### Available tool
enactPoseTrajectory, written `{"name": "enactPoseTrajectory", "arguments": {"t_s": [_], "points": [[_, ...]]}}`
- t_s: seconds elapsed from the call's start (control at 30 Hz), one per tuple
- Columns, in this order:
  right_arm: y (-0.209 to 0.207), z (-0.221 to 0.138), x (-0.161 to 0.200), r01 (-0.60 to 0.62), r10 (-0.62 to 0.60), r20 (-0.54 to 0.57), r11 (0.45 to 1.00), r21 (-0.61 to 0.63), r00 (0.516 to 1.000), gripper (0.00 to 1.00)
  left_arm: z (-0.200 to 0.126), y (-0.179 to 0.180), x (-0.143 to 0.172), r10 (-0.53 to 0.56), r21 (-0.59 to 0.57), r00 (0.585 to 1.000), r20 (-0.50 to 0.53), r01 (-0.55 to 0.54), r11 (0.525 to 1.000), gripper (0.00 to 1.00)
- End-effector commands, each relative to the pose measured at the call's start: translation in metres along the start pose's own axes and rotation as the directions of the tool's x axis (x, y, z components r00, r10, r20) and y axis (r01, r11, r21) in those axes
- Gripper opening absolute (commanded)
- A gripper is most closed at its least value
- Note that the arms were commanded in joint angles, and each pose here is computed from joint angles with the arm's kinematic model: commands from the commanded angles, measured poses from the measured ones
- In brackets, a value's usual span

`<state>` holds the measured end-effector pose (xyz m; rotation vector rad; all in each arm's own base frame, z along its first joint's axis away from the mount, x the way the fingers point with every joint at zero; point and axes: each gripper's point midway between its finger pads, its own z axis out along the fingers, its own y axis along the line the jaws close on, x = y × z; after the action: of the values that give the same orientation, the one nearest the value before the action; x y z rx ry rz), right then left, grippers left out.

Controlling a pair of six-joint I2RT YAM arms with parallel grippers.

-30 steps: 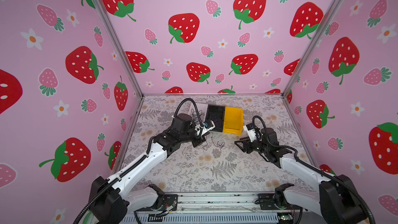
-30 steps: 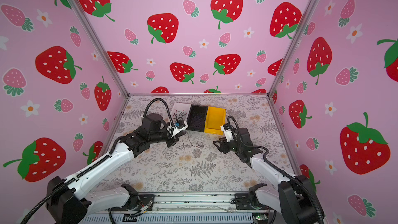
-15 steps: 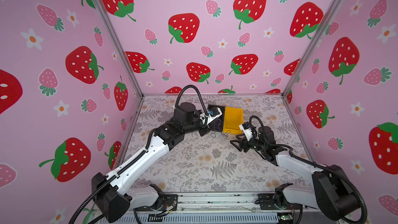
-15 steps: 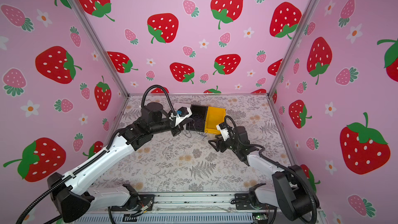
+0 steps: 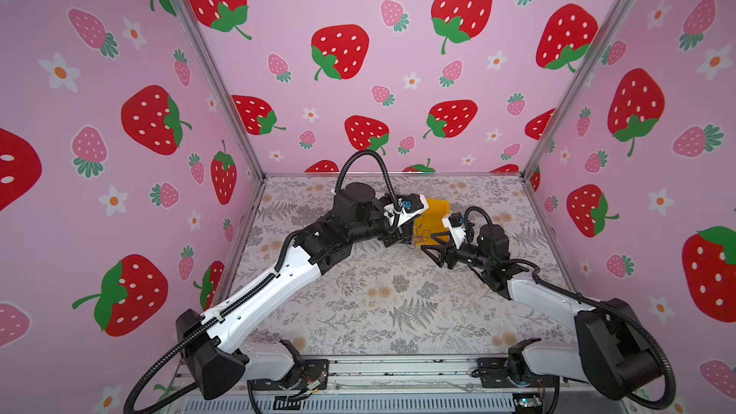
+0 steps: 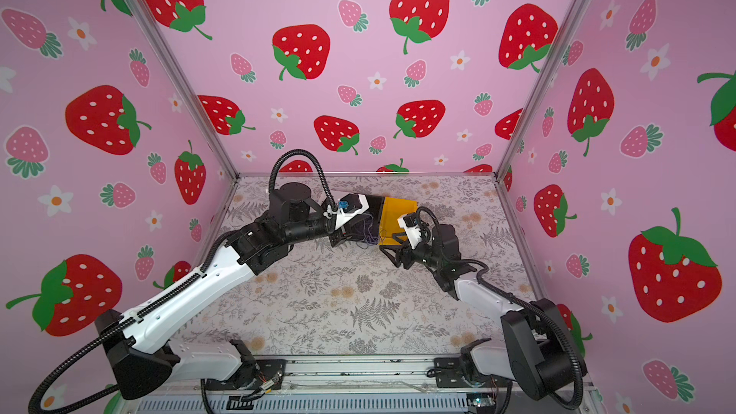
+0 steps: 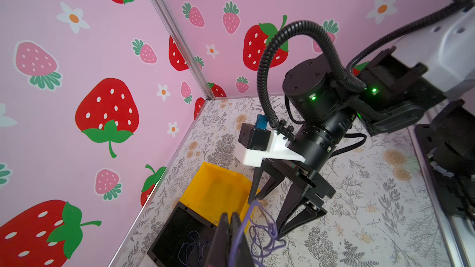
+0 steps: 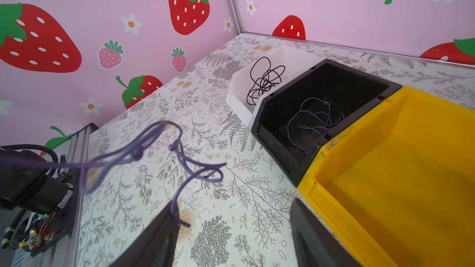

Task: Untangle and sort cables by color
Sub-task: Straighten the cable.

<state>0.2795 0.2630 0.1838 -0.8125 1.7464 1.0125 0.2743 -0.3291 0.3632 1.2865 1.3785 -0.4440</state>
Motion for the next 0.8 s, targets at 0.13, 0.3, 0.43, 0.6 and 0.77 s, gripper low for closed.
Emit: {"name": "enactPoseTrajectory", "arguments": {"t_s": [0.13,0.3,0.43,0.6,0.77], "points": [[0.030,0.007,-0.024,0.056,-0.050,0.043,0.987,-0.151,0.998,0.70,-0.012,0.014,-0.025,0.059,-0.071,0.997,0.047,-0.056,0.996,0.00],[0.029,0.007,-0.025,0.060,-0.054,0.050,0.990,-0.127,0.997,0.61,-0.013,0.014,-0.026,0.062,-0.073,0.997,0.049,-0.059,0.996,0.00],[0.029,0.007,-0.017,0.050,-0.048,0.014,0.991,-0.128,0.999,0.45,-0.017,0.017,-0.027,0.078,-0.091,0.996,0.046,-0.073,0.993,0.00],[0.027,0.009,-0.002,0.021,-0.025,-0.032,0.990,-0.138,0.999,0.25,-0.024,0.021,-0.032,0.099,-0.118,0.994,0.046,-0.093,0.989,0.00],[0.023,0.008,0.003,0.015,-0.019,-0.038,0.993,-0.115,0.999,0.13,-0.033,0.033,-0.035,0.117,-0.172,0.993,0.030,-0.110,0.979,0.00]]}}
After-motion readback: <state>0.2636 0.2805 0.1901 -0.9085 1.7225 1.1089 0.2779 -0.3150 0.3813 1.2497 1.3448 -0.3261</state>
